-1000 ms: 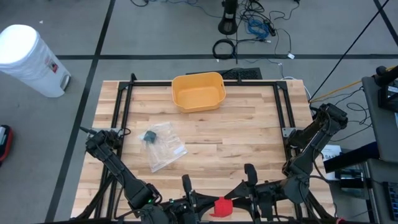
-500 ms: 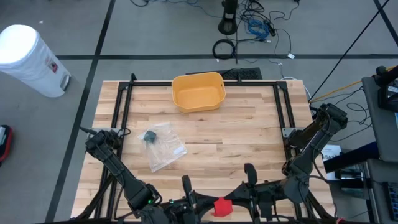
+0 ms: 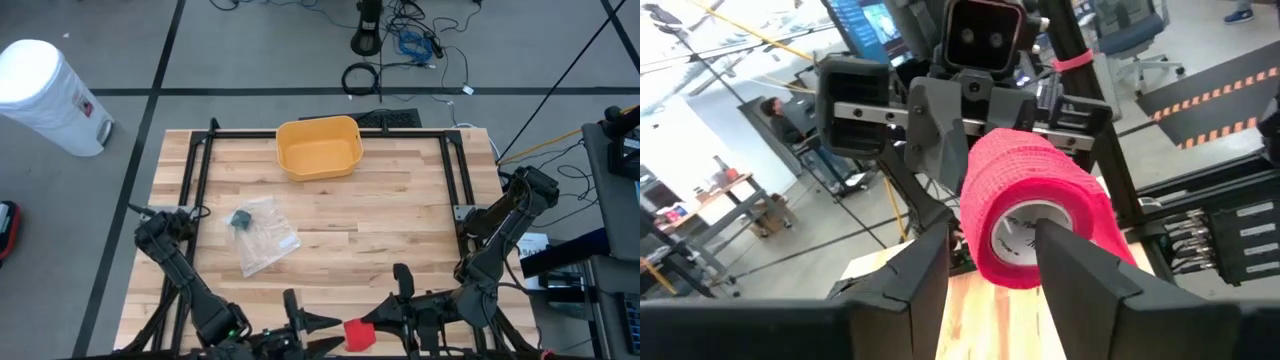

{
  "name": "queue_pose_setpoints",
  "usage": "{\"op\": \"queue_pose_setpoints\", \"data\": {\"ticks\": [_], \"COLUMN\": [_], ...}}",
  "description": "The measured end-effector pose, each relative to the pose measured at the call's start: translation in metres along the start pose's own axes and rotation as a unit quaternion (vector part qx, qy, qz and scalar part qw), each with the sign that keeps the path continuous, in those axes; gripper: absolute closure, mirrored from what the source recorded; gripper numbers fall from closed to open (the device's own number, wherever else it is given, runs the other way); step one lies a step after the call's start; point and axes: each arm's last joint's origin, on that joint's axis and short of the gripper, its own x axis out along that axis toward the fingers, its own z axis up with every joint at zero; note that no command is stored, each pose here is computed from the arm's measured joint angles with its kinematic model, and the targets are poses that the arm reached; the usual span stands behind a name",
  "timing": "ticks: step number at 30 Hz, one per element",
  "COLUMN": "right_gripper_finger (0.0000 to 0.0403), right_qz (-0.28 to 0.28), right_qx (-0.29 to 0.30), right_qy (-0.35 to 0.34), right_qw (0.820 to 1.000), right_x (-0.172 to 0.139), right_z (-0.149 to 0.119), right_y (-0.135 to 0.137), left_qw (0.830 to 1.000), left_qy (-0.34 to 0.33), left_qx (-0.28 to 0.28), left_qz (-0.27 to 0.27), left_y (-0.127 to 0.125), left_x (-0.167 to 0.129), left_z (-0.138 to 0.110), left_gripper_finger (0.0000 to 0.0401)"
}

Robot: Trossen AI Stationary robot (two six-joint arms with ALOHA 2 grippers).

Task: Roll bandage
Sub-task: Roll the red bandage

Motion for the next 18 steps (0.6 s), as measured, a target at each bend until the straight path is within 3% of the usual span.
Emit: {"op": "queue_pose_setpoints", "data": {"ticks": [5,18], "right_gripper_finger": [0.0384,0.0384], "right_qz": [-0.003,-0.057], "right_qx": [-0.001,-0.020], "right_qy": [0.003,0.026], "right_qw": [1.000,0.998], "right_x": [-0.002,-0.028], "right_z": [0.001,0.017], "right_y": [0.000,0.000], "left_qw": [1.000,1.000], "left_qy": [0.000,0.009], "left_qx": [0.002,0.012], "left_qz": [0.023,0.013], "left_y": [-0.002,-0.007], "left_x": [-0.007,-0.013], "left_z": [0.004,0.001], "left_gripper_finger": [0.0243,0.0243]}}
